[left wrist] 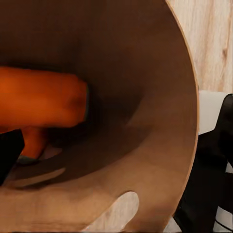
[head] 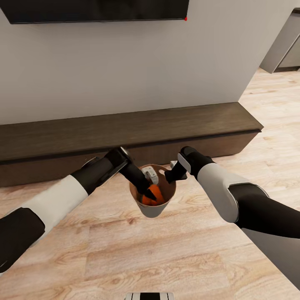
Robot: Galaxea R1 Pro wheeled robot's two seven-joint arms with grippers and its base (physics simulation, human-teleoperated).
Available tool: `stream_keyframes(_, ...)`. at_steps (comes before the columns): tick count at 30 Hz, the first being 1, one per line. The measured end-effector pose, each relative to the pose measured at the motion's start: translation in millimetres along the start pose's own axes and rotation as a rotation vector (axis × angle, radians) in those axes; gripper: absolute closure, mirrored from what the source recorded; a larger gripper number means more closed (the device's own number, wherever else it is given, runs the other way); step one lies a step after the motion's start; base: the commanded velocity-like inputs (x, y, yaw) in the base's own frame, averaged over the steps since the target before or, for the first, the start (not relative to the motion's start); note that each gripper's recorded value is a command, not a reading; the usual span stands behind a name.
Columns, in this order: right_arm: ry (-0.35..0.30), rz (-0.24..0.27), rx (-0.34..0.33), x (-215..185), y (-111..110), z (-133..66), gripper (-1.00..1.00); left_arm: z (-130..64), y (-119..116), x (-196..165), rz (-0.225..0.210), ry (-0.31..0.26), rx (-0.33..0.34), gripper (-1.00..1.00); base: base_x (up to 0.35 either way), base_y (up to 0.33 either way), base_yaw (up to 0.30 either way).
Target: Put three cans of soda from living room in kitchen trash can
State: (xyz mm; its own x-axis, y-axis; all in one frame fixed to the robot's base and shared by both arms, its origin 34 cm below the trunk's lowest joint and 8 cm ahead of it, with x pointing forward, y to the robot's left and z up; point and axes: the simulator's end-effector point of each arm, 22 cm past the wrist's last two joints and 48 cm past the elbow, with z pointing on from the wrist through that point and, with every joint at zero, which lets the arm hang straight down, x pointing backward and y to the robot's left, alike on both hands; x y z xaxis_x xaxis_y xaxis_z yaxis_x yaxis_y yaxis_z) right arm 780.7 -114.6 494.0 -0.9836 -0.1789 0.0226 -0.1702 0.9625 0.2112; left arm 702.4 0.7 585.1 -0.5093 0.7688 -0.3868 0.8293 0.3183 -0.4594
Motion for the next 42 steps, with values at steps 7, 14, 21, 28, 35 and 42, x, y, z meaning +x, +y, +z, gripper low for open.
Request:
stream_keyframes(7, 0.002, -0.010, 0.022, 1, -7, 0.0, 1.00, -92.7, 36, 25, -0.019, -0.157, -0.065, -1.00, 0.000, 0.000, 0.000)
stream_keyframes(14, -0.001, 0.000, 0.019, 1, -10, 0.8, 1.00, -221.4, 31, 44, -0.075, -0.646, -0.019, -1.00, 0.000, 0.000, 0.000)
stream_keyframes(21, 0.005, 0.006, 0.013, 5, -10, 4.7, 1.00, -206.5, 131, 192, -0.358, -0.771, -0.398, -1.00, 0.000, 0.000, 0.000)
stream_keyframes(28, 0.084, 0.008, 0.044, 54, -23, 43.3, 1.00, -107.3, 197, 381, -0.716, -0.623, -1.024, -1.00, 0.000, 0.000, 0.000)
stream_keyframes(35, 0.121, 0.038, 0.024, 93, -24, 74.1, 1.00, -74.6, 174, 416, -0.740, -0.613, -1.091, -1.00, 0.000, 0.000, 0.000)
stream_keyframes(42, 0.119, 0.059, 0.081, 113, -65, 83.7, 1.00, -56.8, 158, 423, -0.743, -0.604, -1.047, -1.00, 0.000, 0.000, 0.000)
